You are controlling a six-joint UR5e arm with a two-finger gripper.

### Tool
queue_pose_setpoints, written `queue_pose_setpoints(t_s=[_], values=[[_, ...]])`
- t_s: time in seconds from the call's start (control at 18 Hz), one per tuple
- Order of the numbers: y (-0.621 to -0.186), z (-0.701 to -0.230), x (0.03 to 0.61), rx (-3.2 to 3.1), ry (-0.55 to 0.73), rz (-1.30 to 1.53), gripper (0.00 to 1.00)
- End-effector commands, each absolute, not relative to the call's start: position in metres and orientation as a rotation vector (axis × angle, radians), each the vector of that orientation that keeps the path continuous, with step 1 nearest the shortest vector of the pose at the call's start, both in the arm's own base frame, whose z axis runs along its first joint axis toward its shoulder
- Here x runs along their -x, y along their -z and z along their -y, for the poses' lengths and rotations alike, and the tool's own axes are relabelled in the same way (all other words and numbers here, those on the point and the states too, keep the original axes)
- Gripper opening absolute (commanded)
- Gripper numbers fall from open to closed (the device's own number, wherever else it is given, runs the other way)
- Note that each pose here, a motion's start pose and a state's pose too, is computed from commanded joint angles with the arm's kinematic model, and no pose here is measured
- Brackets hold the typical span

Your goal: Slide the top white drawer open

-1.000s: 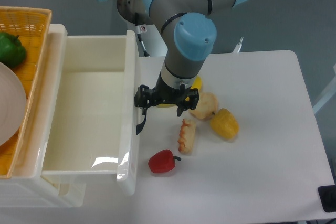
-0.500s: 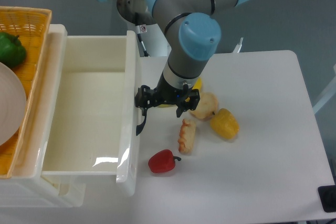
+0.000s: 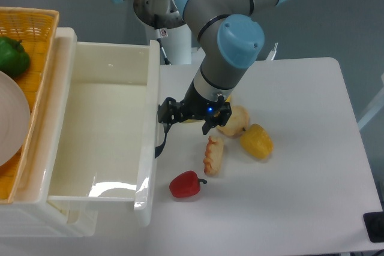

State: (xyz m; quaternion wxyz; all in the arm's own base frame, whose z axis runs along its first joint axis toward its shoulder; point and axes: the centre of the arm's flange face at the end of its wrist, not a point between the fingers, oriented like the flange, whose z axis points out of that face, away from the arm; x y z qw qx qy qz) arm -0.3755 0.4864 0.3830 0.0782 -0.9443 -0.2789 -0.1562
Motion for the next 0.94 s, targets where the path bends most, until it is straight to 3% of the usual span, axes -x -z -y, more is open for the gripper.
queue_pose_setpoints(t_s=[0.39,0.61,0.94], values=[[-0.392,-0.474,0.399,2.842,0.358,0.728,1.0],[-0.398,-0.471,0.41,2.907,0.156,0.533,1.0],[-0.392,-0.463,0.417,3.002,0.048,0.399,1.0]])
